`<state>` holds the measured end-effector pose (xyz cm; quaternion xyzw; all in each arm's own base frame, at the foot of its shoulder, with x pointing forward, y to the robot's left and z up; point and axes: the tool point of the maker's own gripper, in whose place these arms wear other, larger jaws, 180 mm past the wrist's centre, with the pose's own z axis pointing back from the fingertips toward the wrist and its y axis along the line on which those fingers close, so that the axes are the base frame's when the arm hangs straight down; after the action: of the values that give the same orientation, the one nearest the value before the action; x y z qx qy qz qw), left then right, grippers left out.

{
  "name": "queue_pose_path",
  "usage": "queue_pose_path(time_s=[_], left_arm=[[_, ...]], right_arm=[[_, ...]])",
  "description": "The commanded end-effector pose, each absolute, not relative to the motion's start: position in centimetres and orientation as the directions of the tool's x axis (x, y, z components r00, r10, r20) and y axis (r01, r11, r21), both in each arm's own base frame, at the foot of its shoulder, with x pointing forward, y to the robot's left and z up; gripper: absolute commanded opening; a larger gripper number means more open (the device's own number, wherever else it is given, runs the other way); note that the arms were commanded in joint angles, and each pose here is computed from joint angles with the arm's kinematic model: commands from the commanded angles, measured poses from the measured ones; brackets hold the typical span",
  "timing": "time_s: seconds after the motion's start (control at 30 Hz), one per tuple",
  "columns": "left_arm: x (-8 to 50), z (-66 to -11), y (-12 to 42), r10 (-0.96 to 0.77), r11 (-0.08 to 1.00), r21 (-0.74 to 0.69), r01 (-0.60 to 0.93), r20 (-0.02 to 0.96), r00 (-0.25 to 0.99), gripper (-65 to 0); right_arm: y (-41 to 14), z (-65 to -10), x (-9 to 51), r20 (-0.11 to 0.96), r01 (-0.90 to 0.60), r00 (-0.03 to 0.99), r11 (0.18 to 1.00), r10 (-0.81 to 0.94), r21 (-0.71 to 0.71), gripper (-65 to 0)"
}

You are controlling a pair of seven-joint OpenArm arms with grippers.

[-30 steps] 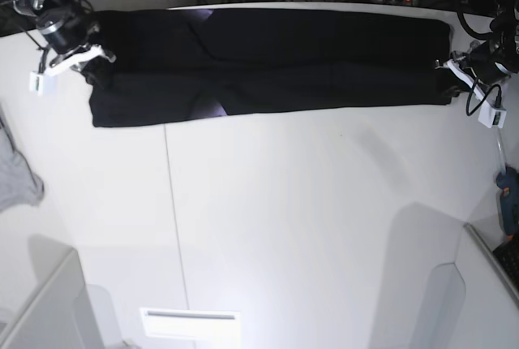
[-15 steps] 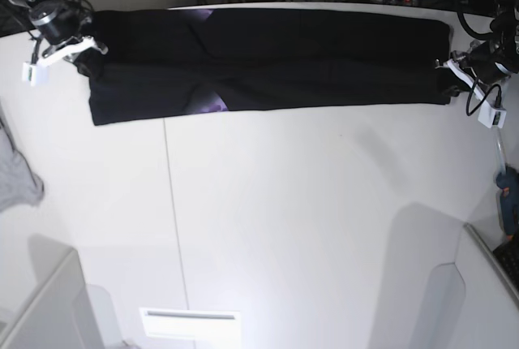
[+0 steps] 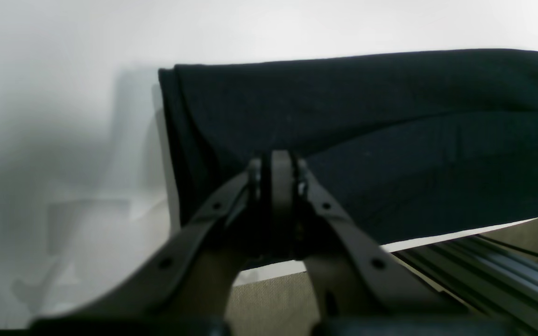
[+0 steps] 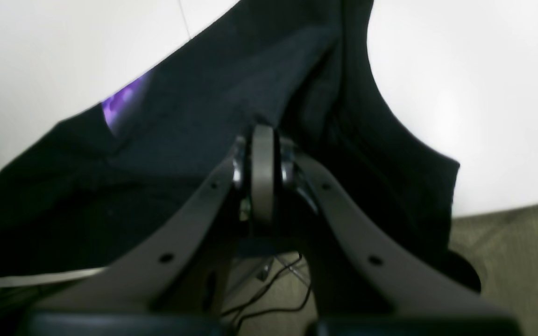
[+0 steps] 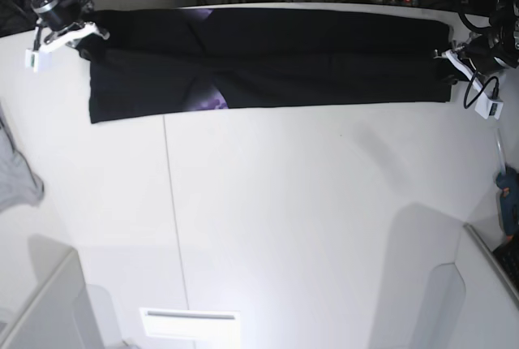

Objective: Fold the T-shirt properly
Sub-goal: 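Lay the folded hem down along the collar edge with both grippers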

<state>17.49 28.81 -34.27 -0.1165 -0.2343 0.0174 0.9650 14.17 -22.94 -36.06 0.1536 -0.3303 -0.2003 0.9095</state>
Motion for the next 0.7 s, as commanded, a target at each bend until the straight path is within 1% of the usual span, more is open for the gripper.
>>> queue_pose_path(time_s=[0.0, 0.07, 0.2, 0.3, 0.47, 0.67], left_arm=[[18.1, -33.4, 29.2, 0.066, 0.976, -0.215, 0.042, 0.473, 0.878, -65.0], [18.1, -33.4, 29.3, 0.066, 0.977, -0.211, 0.04, 0.472, 0.879, -65.0], [17.8, -33.9, 30.7, 0.023, 0.992, -0.117, 0.035, 0.46, 0.888, -65.0], [17.5, -34.2, 31.2, 0.001, 0.996, -0.075, 0.037, 0.448, 0.894, -65.0], [17.3, -34.6, 30.9, 0.012, 0.996, -0.085, 0.029, 0.445, 0.895, -65.0], [17.0, -35.0, 30.5, 0.027, 0.995, -0.102, 0.02, 0.441, 0.897, -65.0]], right_arm=[[-23.1, -35.2, 14.5, 0.565, 0.244, 0.688, 0.878, -0.456, 0.412, -65.0], [-23.0, -35.4, 14.1, 0.556, 0.248, 0.694, 0.877, -0.457, 0.411, -65.0], [-22.9, -35.5, 13.9, 0.551, 0.251, 0.698, 0.877, -0.457, 0.41, -65.0], [-23.0, -35.7, 13.8, 0.548, 0.255, 0.7, 0.877, -0.458, 0.407, -65.0], [-23.1, -36.1, 13.6, 0.538, 0.267, 0.702, 0.872, -0.467, 0.41, -65.0], [-23.3, -38.0, 13.0, 0.491, 0.303, 0.716, 0.855, -0.495, 0.421, -65.0]])
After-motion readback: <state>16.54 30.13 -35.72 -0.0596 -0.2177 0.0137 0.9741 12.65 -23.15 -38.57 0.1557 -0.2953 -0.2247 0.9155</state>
